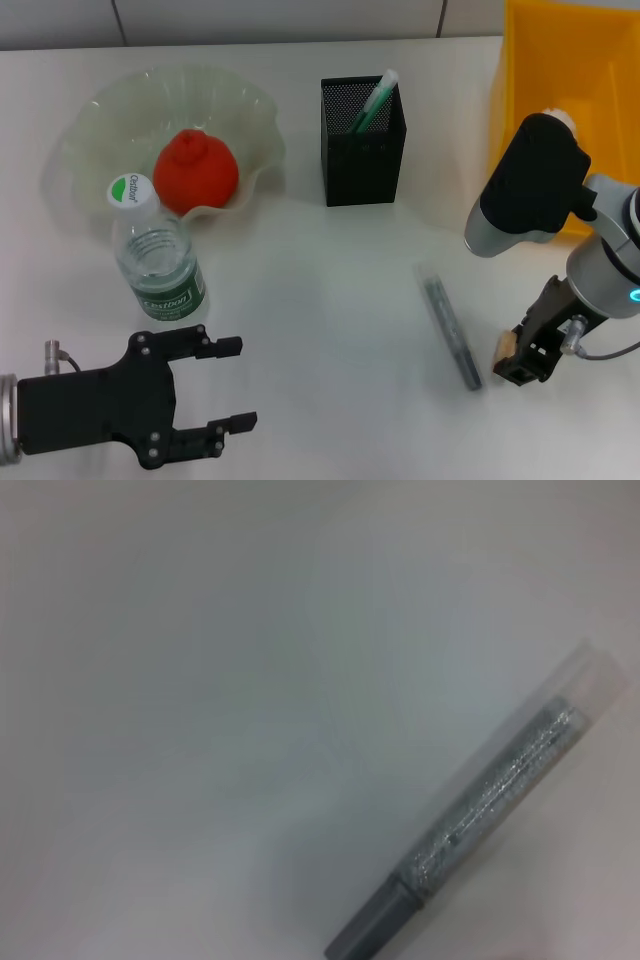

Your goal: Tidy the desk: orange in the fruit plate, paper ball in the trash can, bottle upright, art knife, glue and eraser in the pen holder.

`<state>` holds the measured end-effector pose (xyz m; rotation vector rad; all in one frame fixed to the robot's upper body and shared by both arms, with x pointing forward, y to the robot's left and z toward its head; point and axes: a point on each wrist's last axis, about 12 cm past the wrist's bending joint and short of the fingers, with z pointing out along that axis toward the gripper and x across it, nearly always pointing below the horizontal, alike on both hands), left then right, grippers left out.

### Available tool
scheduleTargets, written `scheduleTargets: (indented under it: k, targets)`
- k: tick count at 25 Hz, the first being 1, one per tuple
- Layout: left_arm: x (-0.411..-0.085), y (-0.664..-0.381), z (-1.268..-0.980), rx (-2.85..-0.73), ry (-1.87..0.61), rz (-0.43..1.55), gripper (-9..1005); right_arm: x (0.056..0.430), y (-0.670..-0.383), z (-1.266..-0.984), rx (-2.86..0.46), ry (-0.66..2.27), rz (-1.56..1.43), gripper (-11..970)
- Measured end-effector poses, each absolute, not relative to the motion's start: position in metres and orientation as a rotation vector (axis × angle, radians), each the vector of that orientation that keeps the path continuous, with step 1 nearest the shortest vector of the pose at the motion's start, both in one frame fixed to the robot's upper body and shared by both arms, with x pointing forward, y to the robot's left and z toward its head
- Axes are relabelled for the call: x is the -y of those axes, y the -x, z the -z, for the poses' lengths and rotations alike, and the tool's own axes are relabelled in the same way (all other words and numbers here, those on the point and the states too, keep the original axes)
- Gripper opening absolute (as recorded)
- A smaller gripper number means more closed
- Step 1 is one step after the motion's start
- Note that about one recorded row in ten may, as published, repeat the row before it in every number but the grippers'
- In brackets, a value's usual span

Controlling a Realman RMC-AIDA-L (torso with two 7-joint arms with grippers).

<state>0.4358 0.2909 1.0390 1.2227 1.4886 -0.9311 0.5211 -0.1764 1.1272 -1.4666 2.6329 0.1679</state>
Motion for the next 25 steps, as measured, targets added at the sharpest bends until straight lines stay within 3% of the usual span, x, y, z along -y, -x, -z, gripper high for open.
scheduleTargets:
  k: [7,14,21,25]
  targets:
    - [-0.291,-0.436,-1.038,-1.494,-1.221,0.927,699,0.175,-0.52,-1.14,-2.581,1.44,-0.175,401]
    - [-0.292,-0.436,-1.038,-1.495,-1.222,0.924,699,0.176,-0.527,-1.192,-2.418,1.262,-0.172,406]
    - [-0.291,-0.436,-1.038,-1.493,-1.224,0.926,699,0.156,-0.562,-1.232,-2.151,1.103,-0.167,411]
    - [-0.29,-0.437,-1.038,-1.494,-1.225,0.926,699,0.144,-0.576,-1.232,-2.129,1.11,-0.167,414]
